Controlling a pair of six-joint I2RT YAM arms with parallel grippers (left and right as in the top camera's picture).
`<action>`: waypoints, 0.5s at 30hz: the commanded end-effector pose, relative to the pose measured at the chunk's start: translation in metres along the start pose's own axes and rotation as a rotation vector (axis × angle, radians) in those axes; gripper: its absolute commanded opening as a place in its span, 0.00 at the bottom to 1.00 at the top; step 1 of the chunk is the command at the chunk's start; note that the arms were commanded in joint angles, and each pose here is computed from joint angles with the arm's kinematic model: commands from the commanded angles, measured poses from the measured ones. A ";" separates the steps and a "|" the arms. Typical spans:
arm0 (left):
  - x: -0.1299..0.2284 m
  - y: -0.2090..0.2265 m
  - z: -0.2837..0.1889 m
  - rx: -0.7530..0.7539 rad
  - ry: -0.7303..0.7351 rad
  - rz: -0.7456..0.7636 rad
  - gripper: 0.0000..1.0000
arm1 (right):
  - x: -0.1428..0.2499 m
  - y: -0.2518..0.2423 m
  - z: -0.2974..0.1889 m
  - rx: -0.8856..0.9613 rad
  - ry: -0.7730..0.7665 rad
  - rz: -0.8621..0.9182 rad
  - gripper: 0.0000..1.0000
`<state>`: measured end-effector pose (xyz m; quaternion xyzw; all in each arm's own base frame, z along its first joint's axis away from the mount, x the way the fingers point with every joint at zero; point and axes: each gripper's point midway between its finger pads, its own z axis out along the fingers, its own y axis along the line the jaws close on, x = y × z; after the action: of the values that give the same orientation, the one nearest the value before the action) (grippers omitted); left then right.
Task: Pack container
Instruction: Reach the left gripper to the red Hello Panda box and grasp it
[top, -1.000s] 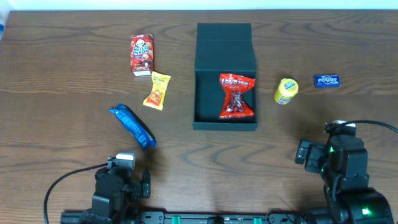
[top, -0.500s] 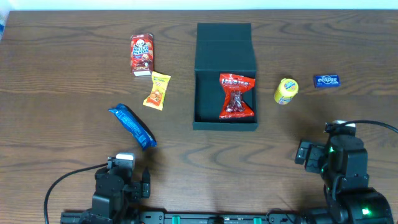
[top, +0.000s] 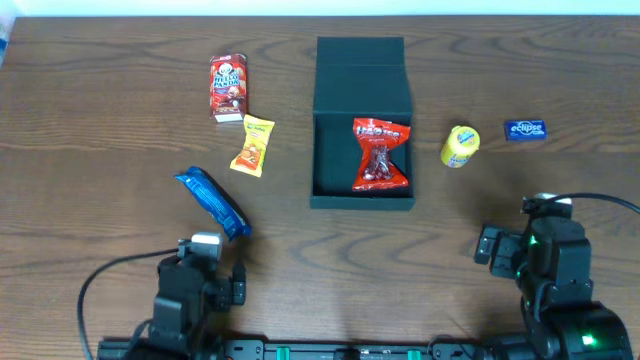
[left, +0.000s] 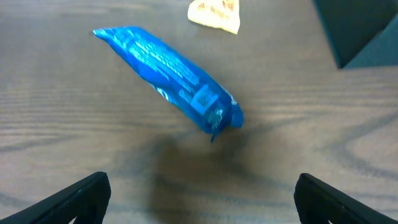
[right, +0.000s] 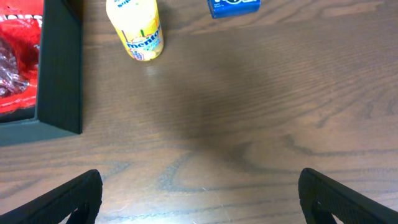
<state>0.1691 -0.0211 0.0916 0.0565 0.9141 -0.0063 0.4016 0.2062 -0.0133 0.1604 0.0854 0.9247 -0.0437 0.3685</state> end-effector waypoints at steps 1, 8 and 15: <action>-0.024 -0.003 -0.011 0.013 0.025 0.009 0.95 | 0.000 -0.002 0.000 0.004 -0.001 -0.003 0.99; -0.114 -0.027 -0.036 0.126 0.080 -0.203 0.95 | 0.000 -0.002 0.000 0.004 -0.001 -0.003 0.99; -0.172 -0.034 -0.034 0.101 0.219 -0.316 0.95 | 0.000 -0.002 0.000 0.004 -0.001 -0.003 0.99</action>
<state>0.2442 -0.0685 0.2343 -0.0435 0.9474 -0.1067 0.2988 0.2059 -0.0124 0.1599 0.0843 0.9253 -0.0412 0.3675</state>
